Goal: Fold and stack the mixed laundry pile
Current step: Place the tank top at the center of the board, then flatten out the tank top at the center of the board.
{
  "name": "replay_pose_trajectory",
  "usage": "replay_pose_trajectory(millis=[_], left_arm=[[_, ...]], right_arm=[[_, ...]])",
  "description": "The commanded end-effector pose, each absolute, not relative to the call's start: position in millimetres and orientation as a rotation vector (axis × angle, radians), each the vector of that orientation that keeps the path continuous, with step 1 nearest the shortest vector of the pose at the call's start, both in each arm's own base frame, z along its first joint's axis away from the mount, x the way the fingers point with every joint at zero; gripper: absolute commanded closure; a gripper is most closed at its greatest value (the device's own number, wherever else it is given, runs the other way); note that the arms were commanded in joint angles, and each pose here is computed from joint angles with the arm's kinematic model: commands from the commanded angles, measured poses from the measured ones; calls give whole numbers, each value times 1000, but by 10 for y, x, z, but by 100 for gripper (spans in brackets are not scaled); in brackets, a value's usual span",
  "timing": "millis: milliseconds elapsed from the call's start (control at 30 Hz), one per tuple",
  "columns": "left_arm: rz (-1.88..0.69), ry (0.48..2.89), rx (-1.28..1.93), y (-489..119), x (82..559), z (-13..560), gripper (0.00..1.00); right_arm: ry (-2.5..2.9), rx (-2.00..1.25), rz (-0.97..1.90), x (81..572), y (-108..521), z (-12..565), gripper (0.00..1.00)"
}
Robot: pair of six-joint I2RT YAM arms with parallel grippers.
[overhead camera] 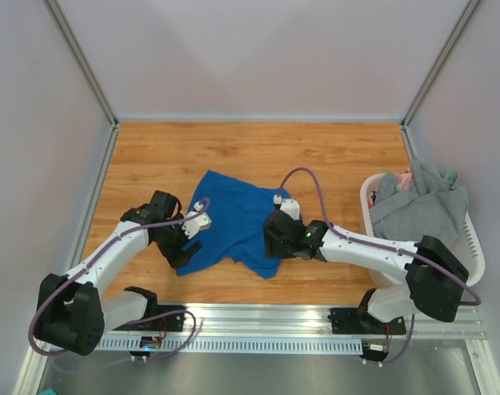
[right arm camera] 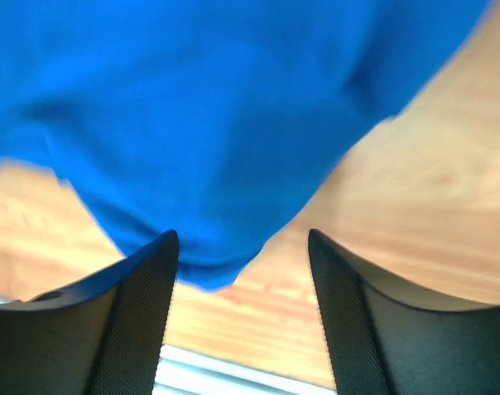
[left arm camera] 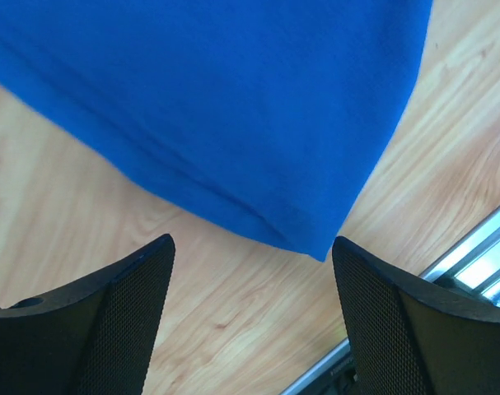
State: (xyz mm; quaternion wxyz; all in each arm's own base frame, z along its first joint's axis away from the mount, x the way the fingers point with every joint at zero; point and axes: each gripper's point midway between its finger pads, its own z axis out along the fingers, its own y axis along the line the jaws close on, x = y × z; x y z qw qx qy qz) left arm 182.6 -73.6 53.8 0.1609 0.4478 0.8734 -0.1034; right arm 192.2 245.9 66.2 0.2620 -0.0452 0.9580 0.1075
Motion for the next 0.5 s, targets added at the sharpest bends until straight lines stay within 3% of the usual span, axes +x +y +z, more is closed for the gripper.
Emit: replay_pose_trajectory(millis=[0, 100, 267, 300, 333, 367, 433, 467], left_arm=[[-200, 2454, 1344, -708, 1894, 374, 16], [-205, 2480, 1346, -750, 1895, 266, 23], [-184, 2512, 1387, -794, 1854, 95, 52], [-190, 2518, 1388, -800, 1842, 86, 58], [-200, 2527, 1388, -802, 1825, 75, 70], [-205, 2529, 1382, -811, 1826, 79, 78], [-214, 2529, 1371, -823, 1822, 90, 100], [-222, 2523, 1363, -837, 1823, 104, 100]], right_arm=[[2683, -165, 410, 1603, 2735, 458, 39], [2743, -186, 492, 1491, 2891, 285, 46], [2806, -155, 428, 1386, 2744, 108, 45], [2804, -145, 452, 1374, 2763, 107, 51], [2797, -134, 471, 1369, 2760, 118, 59], [2789, -129, 484, 1366, 2755, 106, 78], [2755, -112, 476, 1433, 2735, 172, 98], [2742, -107, 454, 1469, 2705, 209, 100]])
